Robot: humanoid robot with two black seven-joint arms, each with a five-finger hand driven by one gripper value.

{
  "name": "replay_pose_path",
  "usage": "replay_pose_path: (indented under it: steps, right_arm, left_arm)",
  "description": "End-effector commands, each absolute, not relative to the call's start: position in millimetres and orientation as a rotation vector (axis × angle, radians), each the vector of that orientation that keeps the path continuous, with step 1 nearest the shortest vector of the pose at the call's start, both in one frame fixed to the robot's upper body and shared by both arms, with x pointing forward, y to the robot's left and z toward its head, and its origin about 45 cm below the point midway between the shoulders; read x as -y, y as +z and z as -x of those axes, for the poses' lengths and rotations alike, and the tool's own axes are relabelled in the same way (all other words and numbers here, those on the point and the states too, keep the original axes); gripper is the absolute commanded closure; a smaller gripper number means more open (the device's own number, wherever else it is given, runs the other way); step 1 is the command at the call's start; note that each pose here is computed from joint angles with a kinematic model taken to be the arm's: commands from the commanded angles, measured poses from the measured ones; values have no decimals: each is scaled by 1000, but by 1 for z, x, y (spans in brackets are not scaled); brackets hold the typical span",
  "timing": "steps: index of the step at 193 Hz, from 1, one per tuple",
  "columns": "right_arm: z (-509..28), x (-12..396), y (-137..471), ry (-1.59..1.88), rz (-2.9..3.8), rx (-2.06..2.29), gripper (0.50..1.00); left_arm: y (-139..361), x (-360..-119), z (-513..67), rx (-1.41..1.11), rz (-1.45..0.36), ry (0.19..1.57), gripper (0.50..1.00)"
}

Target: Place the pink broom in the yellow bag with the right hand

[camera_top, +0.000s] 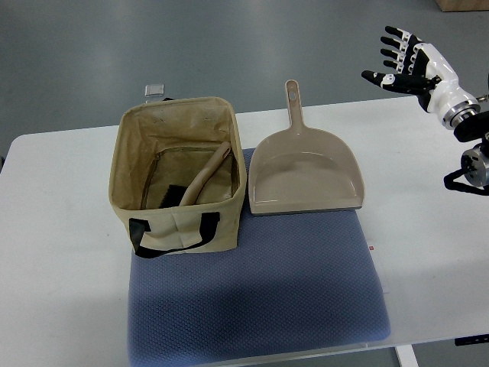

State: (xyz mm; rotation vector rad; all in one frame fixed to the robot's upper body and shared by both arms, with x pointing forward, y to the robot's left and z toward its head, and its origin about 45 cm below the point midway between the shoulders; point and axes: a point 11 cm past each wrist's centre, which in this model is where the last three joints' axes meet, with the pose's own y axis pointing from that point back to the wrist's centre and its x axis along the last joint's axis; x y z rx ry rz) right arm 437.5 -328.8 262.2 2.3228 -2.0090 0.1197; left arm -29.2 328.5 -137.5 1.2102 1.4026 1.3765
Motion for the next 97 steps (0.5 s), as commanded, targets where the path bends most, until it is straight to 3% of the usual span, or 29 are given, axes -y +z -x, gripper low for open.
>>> replay_pose_path:
  steps: [1, 97]
  right_arm:
    - [-430, 329, 244, 49, -2314, 2013, 603]
    - [-421, 316, 222, -61, -2335, 2030, 597]
  left_arm:
    - [-138, -328, 29, -1403, -1210, 1376, 500]
    - [-138, -328, 29, -1403, -1210, 1376, 500]
